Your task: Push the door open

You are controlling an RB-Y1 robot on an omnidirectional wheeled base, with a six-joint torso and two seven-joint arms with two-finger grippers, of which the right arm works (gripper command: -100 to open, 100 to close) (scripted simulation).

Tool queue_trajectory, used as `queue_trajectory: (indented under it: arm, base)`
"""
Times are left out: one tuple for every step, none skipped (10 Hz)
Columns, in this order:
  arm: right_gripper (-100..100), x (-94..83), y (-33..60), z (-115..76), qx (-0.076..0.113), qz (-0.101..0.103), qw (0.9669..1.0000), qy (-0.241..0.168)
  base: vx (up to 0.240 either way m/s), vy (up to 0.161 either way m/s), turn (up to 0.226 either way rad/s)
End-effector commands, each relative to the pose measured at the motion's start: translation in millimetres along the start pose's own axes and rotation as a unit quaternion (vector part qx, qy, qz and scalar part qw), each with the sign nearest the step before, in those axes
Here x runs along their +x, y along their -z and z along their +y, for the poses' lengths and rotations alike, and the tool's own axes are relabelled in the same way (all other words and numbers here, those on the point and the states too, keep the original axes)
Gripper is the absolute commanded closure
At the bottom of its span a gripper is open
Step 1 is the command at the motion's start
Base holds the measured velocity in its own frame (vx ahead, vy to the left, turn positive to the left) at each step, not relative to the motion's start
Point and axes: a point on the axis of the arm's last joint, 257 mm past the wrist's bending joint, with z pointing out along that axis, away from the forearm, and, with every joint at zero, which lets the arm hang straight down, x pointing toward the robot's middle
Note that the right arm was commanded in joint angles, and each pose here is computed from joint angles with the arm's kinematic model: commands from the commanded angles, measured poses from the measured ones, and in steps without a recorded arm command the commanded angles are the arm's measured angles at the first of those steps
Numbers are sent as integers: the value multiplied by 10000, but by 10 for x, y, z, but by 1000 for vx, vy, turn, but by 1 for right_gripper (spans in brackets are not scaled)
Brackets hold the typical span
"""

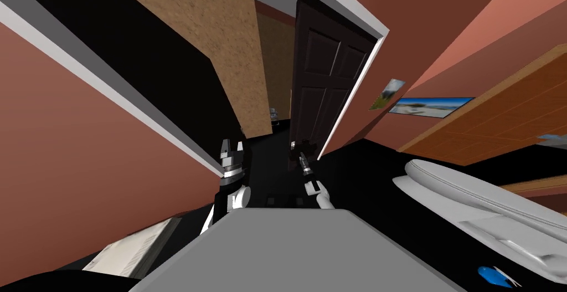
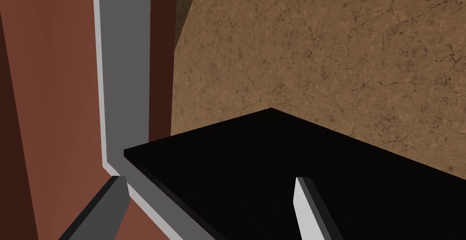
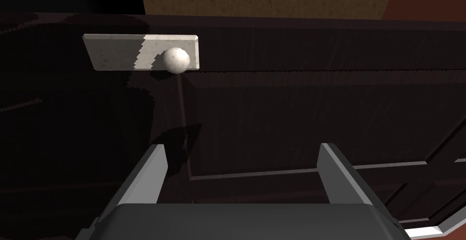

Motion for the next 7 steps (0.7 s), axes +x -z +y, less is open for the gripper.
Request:
queue_trajectory:
  arm:
    - [-100,52,4,-69,80,29,10000,-20]
    - [-100,115,2,-145,165,61,9998,-48]
    - [-100,147,1,-181,207,78,9997,-62]
    - [-100,179,2,-217,249,95,9996,-76]
    - [-100,212,3,-252,291,112,9995,-90]
    - [-100,244,4,-286,332,130,9993,-103]
    - [-100,276,5,-313,365,145,9992,-118]
  base:
    - [48,-82,90]
    - [62,-120,136]
    - [72,-129,135]
    - [60,-132,85]
    - [36,-103,83]
    - [33,-85,76]
    - [41,-80,66]
